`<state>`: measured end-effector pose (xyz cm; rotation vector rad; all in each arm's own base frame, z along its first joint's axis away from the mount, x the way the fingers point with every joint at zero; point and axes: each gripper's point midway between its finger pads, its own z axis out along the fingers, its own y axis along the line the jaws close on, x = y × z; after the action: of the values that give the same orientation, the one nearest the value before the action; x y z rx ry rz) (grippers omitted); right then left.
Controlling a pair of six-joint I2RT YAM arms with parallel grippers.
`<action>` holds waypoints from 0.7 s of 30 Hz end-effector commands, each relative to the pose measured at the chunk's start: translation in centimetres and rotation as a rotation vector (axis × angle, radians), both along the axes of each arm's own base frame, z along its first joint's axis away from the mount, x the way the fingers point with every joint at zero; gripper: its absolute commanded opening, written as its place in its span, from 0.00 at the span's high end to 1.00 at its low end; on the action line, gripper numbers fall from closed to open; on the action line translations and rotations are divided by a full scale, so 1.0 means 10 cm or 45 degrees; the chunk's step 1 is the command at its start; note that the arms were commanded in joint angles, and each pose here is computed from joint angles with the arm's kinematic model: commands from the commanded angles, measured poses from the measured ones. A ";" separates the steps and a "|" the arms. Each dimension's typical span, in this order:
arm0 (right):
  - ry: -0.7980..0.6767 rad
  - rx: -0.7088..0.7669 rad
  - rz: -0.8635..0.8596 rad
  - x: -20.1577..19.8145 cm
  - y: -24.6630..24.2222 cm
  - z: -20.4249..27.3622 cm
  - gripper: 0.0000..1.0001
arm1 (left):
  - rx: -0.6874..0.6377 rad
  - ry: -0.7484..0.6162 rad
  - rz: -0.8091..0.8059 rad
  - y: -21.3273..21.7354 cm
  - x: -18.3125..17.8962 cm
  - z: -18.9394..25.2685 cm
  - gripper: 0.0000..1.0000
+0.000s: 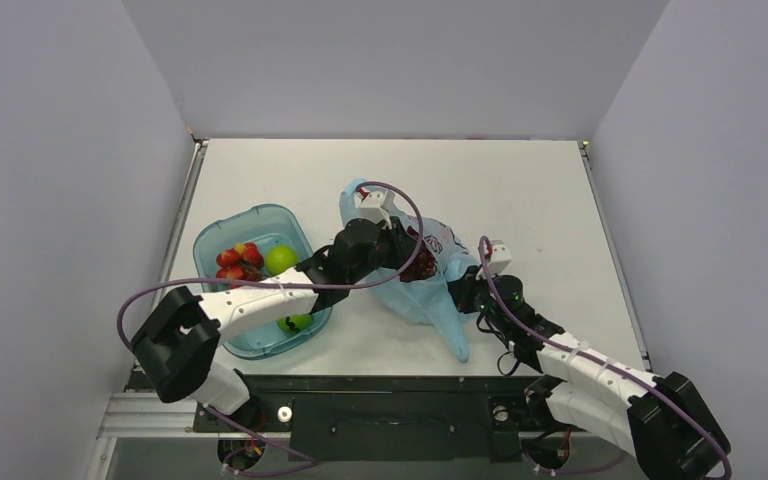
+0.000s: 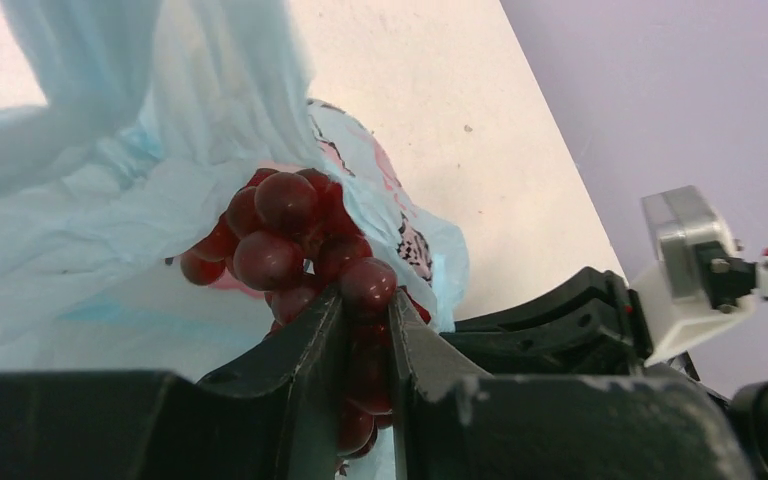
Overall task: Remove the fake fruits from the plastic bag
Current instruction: Take out the fake fruit from the plastic bag.
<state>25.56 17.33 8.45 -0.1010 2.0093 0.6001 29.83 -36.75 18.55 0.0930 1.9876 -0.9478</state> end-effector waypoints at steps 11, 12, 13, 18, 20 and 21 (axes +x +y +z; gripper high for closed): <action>-0.004 0.027 0.160 0.04 0.32 0.09 1.00 | -0.295 -0.090 -0.259 -0.28 -0.11 0.70 1.00; 0.016 0.011 0.173 0.03 0.34 0.04 1.00 | -0.308 -0.071 -0.270 -0.31 -0.11 0.67 1.00; 0.013 0.003 0.195 0.02 0.39 0.05 1.00 | -0.323 -0.077 -0.273 -0.33 -0.10 0.69 1.00; 0.018 -0.033 0.189 0.01 0.39 0.02 1.00 | -0.388 -0.009 -0.248 -0.33 0.07 0.58 1.00; 0.015 -0.038 0.185 0.01 0.38 0.02 1.00 | -0.448 0.025 -0.255 -0.28 0.14 0.58 1.00; 0.013 -0.039 0.183 0.01 0.38 0.02 1.00 | -0.514 0.061 -0.247 -0.25 0.16 0.60 1.00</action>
<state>24.64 20.43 6.53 -0.2516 2.1047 0.6542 29.80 -38.74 18.58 0.1172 2.0040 -1.2240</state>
